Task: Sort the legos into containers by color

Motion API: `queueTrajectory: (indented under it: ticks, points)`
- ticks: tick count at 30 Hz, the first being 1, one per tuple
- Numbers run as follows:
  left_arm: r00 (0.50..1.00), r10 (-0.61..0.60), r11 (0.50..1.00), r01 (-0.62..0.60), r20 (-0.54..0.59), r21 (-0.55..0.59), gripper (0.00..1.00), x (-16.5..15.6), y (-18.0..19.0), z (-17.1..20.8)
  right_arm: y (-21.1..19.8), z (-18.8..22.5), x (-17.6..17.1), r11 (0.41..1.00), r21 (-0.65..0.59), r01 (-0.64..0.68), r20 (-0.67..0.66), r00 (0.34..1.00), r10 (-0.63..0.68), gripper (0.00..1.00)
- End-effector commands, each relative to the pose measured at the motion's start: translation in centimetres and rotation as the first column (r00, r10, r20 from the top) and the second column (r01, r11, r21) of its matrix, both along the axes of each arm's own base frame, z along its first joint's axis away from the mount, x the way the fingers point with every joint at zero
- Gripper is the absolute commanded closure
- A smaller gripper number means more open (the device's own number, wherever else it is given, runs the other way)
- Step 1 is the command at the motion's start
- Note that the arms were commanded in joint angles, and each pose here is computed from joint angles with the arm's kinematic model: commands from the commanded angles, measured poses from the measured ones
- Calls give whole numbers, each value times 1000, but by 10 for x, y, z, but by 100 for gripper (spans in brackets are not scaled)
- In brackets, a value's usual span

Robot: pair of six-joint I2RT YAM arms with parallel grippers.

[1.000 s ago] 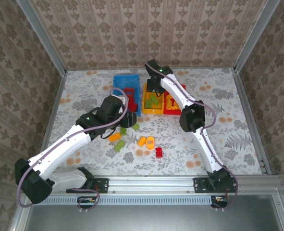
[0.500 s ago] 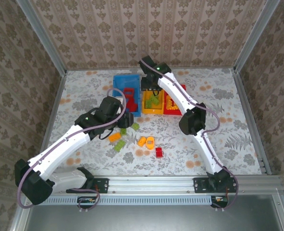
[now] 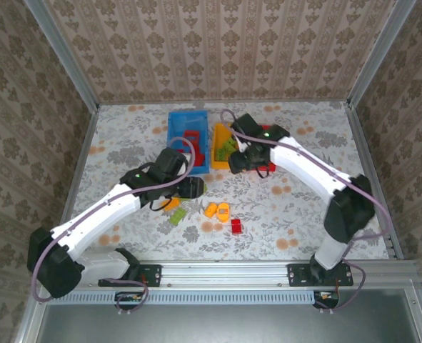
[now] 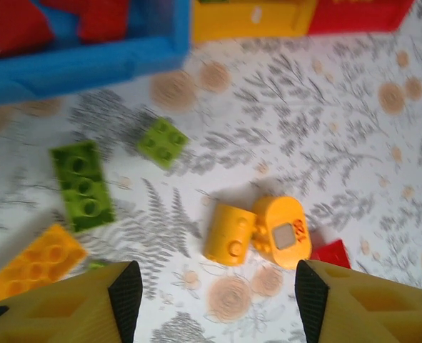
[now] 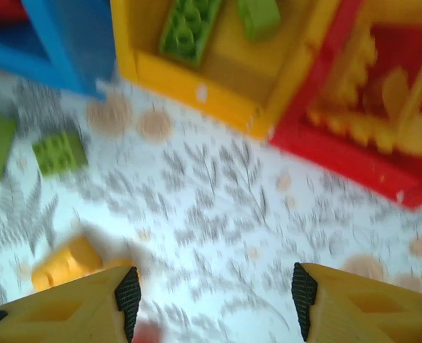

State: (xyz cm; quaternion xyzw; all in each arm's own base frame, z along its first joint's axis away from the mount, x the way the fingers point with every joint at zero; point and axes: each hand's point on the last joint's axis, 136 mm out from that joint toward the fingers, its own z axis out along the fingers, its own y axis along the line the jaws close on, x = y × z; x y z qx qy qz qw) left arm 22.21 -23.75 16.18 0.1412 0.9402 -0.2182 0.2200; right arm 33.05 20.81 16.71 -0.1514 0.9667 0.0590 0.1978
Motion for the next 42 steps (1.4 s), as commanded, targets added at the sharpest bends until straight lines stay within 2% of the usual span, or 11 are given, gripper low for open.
queueTrajectory:
  ticks: [1,5,8,12,18,26,30,37,42]
  points:
    - [987,-127,992,126,-102,-23,37,-31,-33,-21,1,27,-33,986,153,-71,90,994,58,35]
    - [964,-203,977,210,-171,25,37,-60,-60,-44,-16,20,-83,959,278,-45,86,996,21,23]
    - [951,-208,971,229,-230,65,35,-68,-75,-57,-26,8,-108,942,336,5,41,999,-20,19]
    - [927,-170,966,224,-333,129,33,-79,-97,-83,-36,7,-124,926,374,44,33,998,-61,16]
    - [912,-69,962,169,-405,216,28,-89,-122,-107,-50,10,-144,923,382,41,42,997,-61,13]
    - [896,57,922,122,-440,368,25,-97,-126,-122,-53,18,-152,914,405,5,73,997,-38,11]
    - [911,89,900,100,-403,425,26,-94,-120,-117,-52,21,-153,909,417,-6,83,996,-31,11]
    - [900,71,904,123,-430,409,31,-98,-125,-122,-53,22,-152,904,427,0,90,995,-43,11]
    - [869,59,902,165,-491,400,29,-108,-131,-130,-54,20,-153,905,426,9,81,996,-48,11]
